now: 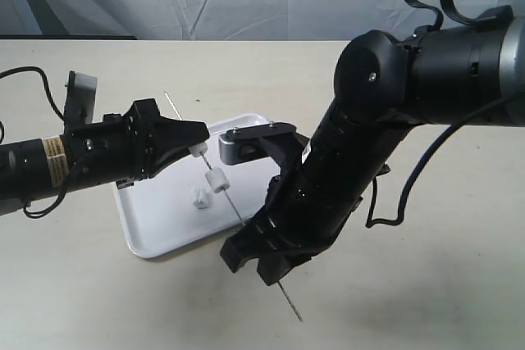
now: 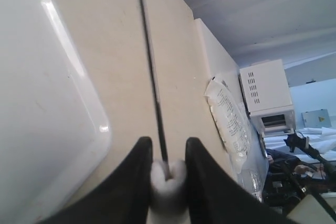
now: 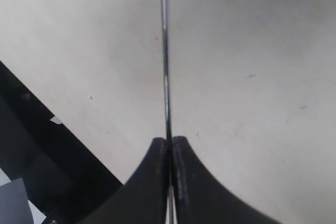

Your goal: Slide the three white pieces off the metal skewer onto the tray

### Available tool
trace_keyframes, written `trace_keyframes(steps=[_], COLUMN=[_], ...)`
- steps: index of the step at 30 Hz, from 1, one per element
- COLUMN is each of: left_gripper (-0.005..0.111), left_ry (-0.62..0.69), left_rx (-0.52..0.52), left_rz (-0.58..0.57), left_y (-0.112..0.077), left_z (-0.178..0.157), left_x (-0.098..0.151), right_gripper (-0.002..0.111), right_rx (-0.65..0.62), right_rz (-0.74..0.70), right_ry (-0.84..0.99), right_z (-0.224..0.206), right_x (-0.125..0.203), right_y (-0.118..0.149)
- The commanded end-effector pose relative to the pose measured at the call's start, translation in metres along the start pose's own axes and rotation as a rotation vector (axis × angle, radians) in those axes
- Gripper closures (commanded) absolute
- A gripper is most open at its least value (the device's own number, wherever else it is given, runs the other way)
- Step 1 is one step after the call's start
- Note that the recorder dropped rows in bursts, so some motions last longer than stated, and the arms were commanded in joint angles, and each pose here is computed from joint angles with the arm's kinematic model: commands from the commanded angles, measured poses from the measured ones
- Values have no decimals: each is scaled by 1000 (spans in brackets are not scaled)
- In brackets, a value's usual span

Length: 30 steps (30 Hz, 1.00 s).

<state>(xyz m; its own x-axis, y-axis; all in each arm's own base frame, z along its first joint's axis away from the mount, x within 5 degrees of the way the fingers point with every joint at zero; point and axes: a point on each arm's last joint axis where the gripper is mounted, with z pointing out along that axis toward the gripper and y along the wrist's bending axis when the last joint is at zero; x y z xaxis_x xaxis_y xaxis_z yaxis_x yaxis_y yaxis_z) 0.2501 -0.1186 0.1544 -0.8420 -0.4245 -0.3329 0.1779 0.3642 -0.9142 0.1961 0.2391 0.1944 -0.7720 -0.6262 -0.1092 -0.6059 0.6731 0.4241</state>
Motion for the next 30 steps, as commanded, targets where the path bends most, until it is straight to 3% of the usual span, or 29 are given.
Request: trace_keyframes(steps=[1, 11, 16, 25, 30], left_gripper=[85, 85, 85, 85, 85], left_ry=[-54, -170, -174, -32, -39], left_rx=[-5, -48, -126, -389, -422], left_rz=[-15, -40, -28, 155, 221], left_y=[5, 20, 29, 49, 49], left_z=[-8, -30, -37, -37, -32], left_x=[-12, -35, -39, -26, -25], right_gripper=[109, 109, 109, 109, 109], right_rx=[6, 42, 46, 64, 59], right_rz=[-18, -8, -9, 16, 23], right_ry=[38, 116, 113, 46, 37], right_z=[0, 14, 14, 15, 14], right_x=[6, 27, 27, 21, 20], right_y=[-1, -13, -13, -15, -14])
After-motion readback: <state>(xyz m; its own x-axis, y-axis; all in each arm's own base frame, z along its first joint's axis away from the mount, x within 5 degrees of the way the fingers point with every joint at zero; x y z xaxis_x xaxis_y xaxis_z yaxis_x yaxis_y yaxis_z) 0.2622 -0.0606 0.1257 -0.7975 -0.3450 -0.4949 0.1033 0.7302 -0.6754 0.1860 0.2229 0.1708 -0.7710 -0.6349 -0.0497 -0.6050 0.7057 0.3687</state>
